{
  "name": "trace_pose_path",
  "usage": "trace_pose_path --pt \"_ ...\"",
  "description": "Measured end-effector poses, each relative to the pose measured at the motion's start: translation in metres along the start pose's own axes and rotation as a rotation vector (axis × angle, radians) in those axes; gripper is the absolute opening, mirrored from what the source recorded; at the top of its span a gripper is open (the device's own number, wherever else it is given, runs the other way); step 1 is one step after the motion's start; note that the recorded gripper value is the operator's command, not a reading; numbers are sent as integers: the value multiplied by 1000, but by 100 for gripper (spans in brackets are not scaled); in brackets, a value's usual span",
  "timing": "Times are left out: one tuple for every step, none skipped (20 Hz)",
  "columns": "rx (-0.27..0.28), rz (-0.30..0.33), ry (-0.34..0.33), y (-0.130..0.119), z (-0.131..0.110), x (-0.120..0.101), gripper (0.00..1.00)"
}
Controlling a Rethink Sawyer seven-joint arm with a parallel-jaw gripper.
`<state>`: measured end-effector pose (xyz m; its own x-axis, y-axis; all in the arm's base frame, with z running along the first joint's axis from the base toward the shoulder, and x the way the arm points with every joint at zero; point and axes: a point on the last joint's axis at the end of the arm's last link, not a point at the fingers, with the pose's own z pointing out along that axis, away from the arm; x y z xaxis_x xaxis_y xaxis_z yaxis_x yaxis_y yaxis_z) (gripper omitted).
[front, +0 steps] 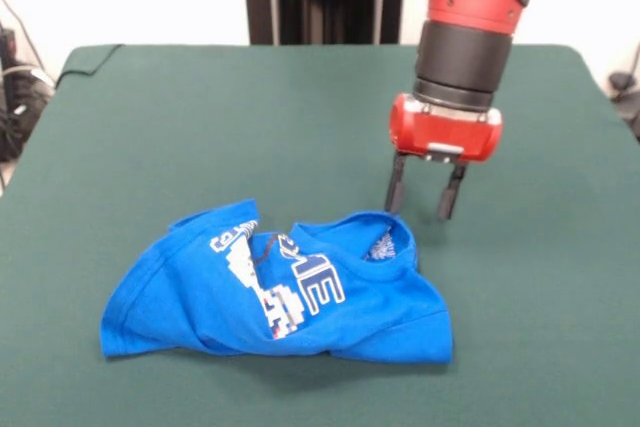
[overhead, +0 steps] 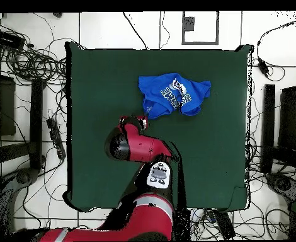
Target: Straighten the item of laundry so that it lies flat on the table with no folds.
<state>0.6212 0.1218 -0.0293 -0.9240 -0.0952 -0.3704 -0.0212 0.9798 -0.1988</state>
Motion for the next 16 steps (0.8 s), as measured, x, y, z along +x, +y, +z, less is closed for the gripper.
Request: trace_pose_path --pt "11 -3 -3 -4 4 4 100" --pt "19 -6 -5 -7 7 7 100" --pt "33 -11 -10 -11 11 12 100" --pt "53 -20 -20 -17 15 17 100" --pt "61 -26 -26 -18 17 19 100" --pt "71 -33 -33 -20 19 22 100" --pt "76 -38 -38 -20 20 24 100" --pt "82 -44 -44 -20 21 26 100" --pt "87 -55 -55 -18 22 28 100" --pt "88 -58 -58 -17 23 28 100" --pt "89 -59 -60 -16 23 28 100" --pt "89 -60 -61 -16 23 29 100" --pt "92 -61 -61 -15 23 29 100" --pt "99 -62 -61 -14 22 29 100" --pt "100 -62 -61 -13 22 29 100" --pt "101 -62 -61 -13 22 30 100"
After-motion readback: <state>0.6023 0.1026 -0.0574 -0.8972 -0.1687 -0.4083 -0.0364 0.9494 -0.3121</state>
